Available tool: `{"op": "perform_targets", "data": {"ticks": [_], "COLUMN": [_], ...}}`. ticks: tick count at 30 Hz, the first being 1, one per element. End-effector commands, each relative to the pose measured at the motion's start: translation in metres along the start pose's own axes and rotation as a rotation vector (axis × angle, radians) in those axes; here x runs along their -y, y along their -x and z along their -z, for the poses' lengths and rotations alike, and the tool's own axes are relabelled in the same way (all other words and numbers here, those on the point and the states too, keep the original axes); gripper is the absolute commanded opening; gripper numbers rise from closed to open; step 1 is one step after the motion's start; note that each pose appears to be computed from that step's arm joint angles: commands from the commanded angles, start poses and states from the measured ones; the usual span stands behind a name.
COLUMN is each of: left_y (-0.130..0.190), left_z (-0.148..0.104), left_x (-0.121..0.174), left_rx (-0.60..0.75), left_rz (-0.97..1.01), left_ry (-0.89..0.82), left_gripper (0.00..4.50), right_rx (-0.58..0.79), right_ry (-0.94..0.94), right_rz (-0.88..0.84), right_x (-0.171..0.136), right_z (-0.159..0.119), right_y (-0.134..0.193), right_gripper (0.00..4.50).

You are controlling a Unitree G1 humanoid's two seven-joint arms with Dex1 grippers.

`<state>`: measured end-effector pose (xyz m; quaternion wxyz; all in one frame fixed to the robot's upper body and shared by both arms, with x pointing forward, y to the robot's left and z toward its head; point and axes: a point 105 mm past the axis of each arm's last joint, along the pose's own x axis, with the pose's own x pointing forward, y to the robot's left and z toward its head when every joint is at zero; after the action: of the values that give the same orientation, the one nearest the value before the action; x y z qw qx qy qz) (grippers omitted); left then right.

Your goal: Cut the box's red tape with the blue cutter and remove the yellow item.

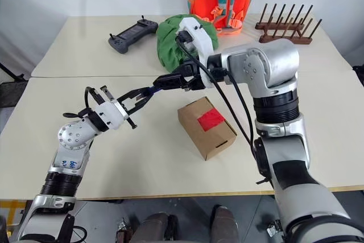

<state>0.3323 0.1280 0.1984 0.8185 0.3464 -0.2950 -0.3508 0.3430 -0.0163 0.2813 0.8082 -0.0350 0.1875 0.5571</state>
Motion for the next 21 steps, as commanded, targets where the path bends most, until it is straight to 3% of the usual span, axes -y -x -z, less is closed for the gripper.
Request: {"op": "perform_targets", "data": {"ticks": [1,3,6,17,21], "left_y": [-0.0042,-0.0047,-0.0053,-0.0068,-0.0069], "left_z": [-0.0106,-0.0115,-0.0120,-0.0125,-0.0117], "left_x": [-0.0060,-0.0058,-0.0085,-0.0112,-0.0081], "left_rx": [0.047,0.051,0.050,0.050,0.050], "left_rz": [-0.027,-0.027,-0.033,-0.040,-0.029], "left_ry": [-0.021,-0.021,-0.027,-0.027,-0.020], "left_gripper": [0.38,0.38,0.38,0.38,0.38], "right_rx": [-0.009,-0.028,-0.043,-0.039,-0.031], "right_ry": [0.045,0.044,0.035,0.026,0.027], "right_rz": [-0.029,-0.026,-0.031,-0.022,-0.028], "right_x": [-0.0062,-0.0044,-0.0030,0.0015,0.0007], "right_z": [-0.0048,-0.0015,0.0006,-0.0035,-0.0070], "right_y": [-0.0017,-0.0031,-0.0045,-0.0058,-0.0040], "right_gripper": [4.46,4.46,3.90,0.12,0.11]}}
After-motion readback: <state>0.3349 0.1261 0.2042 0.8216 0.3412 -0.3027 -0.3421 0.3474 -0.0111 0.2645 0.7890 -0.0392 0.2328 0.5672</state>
